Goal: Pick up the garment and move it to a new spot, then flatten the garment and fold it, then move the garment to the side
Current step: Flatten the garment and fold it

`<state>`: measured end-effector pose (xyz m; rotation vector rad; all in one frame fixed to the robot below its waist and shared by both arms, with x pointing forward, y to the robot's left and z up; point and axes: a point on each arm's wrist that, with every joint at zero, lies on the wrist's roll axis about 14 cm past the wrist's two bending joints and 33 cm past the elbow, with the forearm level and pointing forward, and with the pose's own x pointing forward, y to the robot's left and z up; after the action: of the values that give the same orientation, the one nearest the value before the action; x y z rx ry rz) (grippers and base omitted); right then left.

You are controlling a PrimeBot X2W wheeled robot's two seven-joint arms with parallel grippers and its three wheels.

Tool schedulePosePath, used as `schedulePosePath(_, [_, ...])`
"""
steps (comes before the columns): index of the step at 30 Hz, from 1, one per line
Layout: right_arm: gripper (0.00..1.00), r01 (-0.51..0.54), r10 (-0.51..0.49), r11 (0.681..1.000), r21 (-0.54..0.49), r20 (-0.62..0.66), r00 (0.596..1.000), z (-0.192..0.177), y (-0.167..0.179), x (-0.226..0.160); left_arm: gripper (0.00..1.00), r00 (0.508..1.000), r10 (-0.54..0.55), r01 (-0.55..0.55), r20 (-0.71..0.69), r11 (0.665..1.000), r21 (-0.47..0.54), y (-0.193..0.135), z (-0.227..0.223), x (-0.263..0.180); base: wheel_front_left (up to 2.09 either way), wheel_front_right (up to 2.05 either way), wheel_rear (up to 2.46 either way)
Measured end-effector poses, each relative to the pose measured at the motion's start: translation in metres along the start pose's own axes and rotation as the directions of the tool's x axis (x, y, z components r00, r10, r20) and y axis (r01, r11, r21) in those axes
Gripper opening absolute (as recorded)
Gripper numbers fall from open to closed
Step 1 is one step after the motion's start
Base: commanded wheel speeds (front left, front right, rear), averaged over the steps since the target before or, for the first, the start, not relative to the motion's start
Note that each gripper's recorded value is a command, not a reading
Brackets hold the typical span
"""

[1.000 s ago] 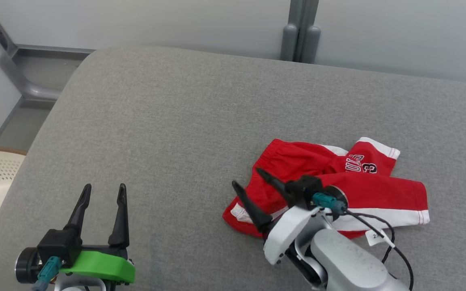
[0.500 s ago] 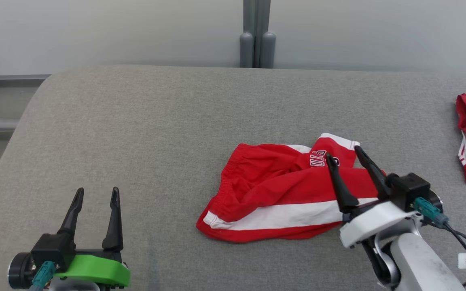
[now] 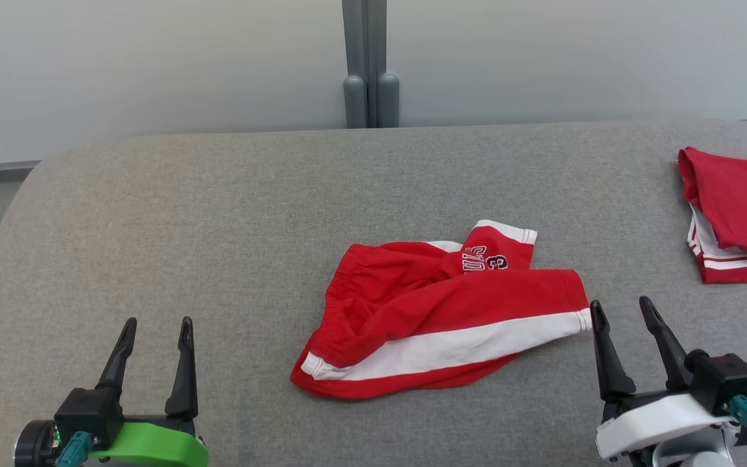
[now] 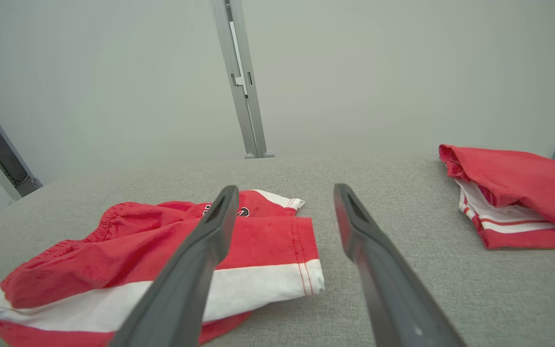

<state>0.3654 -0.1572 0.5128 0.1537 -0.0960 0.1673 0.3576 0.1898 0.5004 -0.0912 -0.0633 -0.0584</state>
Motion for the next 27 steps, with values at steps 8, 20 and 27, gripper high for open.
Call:
schedulePosePath(8, [1.00,0.030,-0.030,1.000,0.006,-0.005,1.000,-0.002,-0.003,-0.016,1.00,1.000,-0.013,0.013,-0.010,1.000,0.005,-0.003,-0.003,-0.001,0.00,0.00,0.00])
schedulePosePath(20, [1.00,0.026,-0.026,1.000,0.011,-0.015,1.000,-0.006,0.000,-0.015,1.00,1.000,-0.001,0.001,-0.020,1.000,0.010,0.002,-0.006,-0.005,0.00,0.00,0.00])
schedulePosePath(27, [1.00,0.029,-0.028,0.999,0.017,-0.021,0.999,-0.008,0.001,-0.016,1.00,1.000,0.001,-0.001,-0.023,1.000,0.012,0.003,-0.006,-0.006,0.00,0.00,0.00])
